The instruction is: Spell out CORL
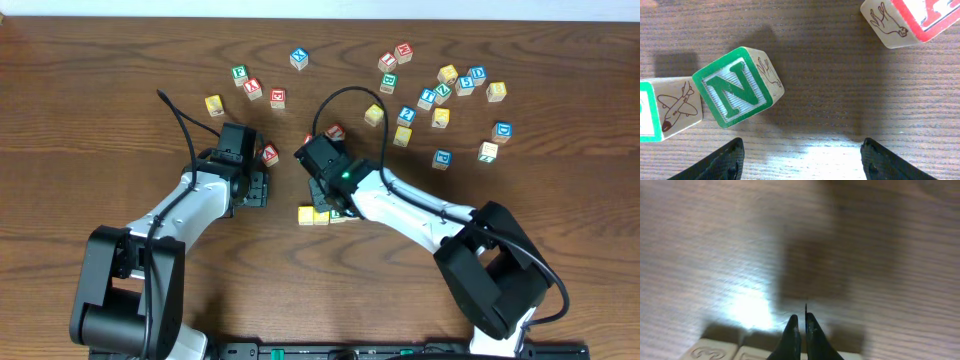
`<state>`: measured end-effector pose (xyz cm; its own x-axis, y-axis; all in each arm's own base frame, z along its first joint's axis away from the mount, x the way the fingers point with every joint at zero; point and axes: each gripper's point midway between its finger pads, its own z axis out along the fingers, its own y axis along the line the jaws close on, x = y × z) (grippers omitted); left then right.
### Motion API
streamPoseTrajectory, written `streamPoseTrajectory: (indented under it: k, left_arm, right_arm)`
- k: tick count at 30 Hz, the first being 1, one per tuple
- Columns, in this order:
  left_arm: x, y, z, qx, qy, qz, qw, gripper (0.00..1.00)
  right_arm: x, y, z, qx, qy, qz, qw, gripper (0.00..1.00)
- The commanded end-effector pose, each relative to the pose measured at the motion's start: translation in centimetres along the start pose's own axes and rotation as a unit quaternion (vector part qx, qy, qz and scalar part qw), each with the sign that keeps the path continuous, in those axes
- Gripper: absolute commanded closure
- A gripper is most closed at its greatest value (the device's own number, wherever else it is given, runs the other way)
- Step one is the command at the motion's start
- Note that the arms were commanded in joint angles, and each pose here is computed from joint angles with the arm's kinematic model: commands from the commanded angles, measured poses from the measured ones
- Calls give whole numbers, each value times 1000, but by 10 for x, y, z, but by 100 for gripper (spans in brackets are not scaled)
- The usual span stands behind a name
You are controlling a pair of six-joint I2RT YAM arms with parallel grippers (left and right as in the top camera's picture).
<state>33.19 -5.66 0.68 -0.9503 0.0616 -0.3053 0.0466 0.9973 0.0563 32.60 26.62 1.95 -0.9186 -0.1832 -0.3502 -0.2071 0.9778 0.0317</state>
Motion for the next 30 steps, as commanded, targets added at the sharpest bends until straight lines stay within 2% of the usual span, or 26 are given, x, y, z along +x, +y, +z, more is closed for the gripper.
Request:
streamPoseTrajectory:
  k: [1, 30]
  left_arm:
    - [-12, 2, -4, -5, -15, -5, 1000, 27]
    - [-12, 2, -4, -5, -15, -5, 1000, 27]
  right_arm:
    - [0, -9, 5, 17, 0, 10, 1000, 99]
    - [14, -9, 4, 21, 26, 11, 999, 99]
